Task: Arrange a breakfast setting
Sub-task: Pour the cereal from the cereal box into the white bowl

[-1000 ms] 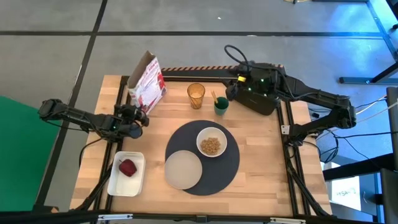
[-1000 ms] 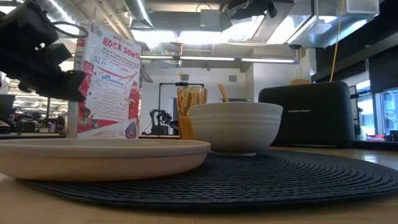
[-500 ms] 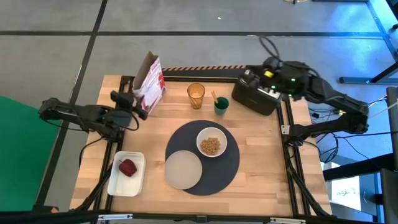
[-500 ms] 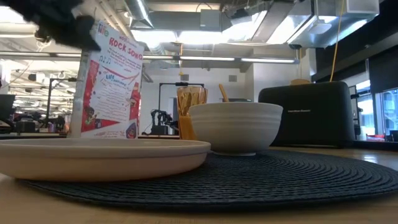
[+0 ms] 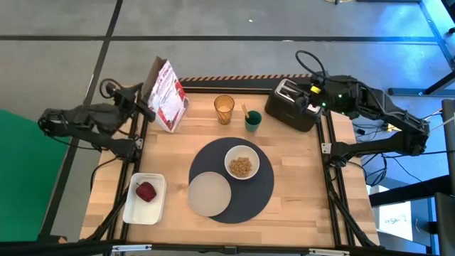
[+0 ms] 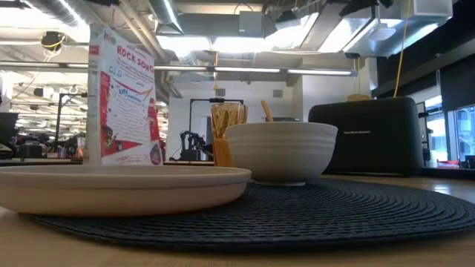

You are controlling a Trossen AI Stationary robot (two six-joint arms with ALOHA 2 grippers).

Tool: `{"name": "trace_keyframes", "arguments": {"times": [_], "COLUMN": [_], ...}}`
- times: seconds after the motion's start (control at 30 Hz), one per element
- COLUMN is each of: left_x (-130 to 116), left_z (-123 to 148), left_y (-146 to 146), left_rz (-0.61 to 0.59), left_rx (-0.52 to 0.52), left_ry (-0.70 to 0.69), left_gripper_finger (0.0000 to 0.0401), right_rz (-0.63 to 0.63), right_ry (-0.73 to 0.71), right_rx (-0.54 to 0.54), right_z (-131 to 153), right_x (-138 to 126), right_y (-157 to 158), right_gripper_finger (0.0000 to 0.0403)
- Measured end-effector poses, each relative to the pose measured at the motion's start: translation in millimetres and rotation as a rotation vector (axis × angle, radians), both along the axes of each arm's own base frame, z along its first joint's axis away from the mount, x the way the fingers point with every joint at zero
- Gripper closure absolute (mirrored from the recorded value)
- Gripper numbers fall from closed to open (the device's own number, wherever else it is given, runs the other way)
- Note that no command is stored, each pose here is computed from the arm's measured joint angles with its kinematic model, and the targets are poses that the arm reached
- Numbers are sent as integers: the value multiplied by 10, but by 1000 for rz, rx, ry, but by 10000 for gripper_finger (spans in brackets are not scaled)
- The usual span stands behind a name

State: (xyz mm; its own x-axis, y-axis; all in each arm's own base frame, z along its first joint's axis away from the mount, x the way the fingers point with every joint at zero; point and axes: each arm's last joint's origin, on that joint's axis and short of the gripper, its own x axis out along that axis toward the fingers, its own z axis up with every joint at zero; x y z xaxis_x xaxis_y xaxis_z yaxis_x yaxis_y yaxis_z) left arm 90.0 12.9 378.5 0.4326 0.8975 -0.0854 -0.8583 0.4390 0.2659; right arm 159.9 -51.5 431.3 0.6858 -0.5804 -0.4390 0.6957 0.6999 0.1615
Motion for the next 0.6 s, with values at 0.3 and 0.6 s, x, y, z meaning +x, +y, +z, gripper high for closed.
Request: {"name": "trace_keyframes", "arguments": {"times": [0.3, 0.6], "left_x": [109, 720], "left_z": [527, 633], "left_y": [-20, -53], "left_rz": [-31, -122], "left_rx": [43, 76], "left_ry": [-25, 107], "left_gripper_finger": [235, 235], "right_rz": [-77, -10], "right_ry": [114, 225], "right_rx": [88, 288], "right_z": [-126, -377], "right_x": [-80, -67], "right_y": [-242, -806], "right_gripper_finger": [157, 157]}}
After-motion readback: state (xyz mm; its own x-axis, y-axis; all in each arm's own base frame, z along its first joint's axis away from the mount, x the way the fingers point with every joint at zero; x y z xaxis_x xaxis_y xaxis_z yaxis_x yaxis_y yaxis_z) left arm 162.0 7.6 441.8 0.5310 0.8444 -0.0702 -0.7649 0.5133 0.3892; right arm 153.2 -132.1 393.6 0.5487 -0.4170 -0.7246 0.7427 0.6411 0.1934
